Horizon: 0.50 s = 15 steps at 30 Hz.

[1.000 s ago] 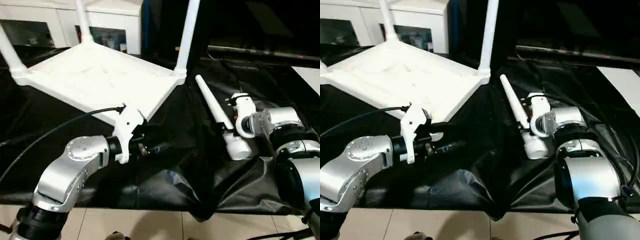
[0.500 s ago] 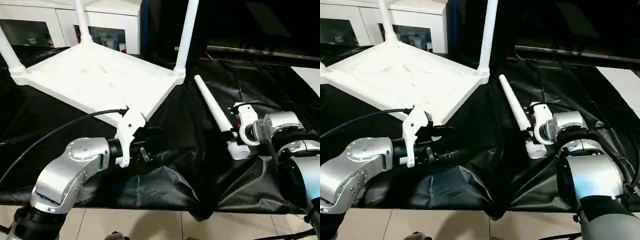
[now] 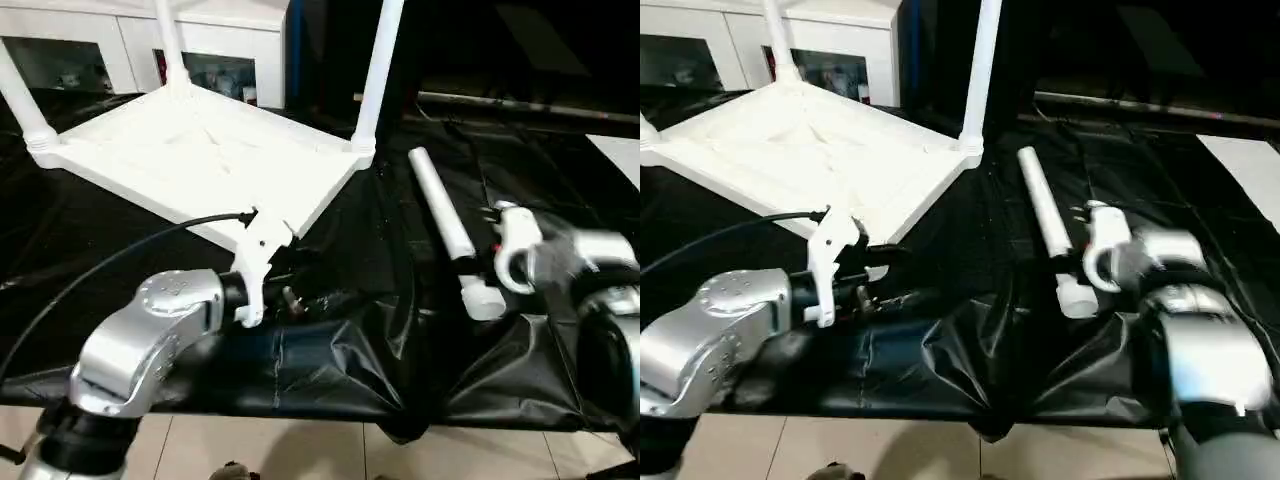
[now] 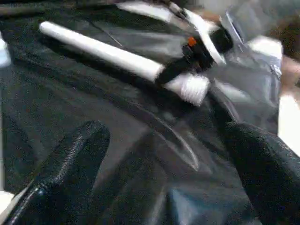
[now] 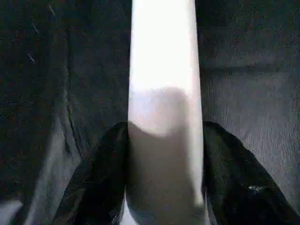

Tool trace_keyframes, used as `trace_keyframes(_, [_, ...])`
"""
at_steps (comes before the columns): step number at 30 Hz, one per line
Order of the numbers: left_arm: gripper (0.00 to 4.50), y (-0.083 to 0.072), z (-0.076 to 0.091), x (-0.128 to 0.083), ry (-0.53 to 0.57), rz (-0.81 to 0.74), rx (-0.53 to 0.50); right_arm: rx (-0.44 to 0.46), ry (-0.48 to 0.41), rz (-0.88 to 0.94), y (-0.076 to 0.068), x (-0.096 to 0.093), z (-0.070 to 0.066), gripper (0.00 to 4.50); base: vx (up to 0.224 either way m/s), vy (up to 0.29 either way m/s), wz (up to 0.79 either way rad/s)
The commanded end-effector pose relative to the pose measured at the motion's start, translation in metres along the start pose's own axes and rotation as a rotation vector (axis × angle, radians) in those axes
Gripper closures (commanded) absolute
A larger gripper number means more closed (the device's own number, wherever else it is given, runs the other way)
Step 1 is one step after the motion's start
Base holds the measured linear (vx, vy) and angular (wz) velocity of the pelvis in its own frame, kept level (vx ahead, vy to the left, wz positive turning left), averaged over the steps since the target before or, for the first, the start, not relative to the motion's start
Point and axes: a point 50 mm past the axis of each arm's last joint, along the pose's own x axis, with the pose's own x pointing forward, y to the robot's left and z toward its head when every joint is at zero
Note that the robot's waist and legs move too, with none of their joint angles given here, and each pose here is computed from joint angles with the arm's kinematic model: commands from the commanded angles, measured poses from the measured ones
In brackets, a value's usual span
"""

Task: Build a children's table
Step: Pick table leg

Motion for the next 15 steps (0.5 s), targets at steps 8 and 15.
trace_keyframes(8, [0.00,0.002,0.040,0.027,-0.278,-0.055,-0.280,0.119,-0.665,0.688,0.031,-0.059,0.014,2.61,0.000,0.000,0.00])
trace_keyframes(15, [0.00,-0.001,0.064,0.042,-0.368,-0.130,-0.378,0.055,-0.656,1.006,0.068,-0.082,0.001,2.62,0.000,0.000,0.00])
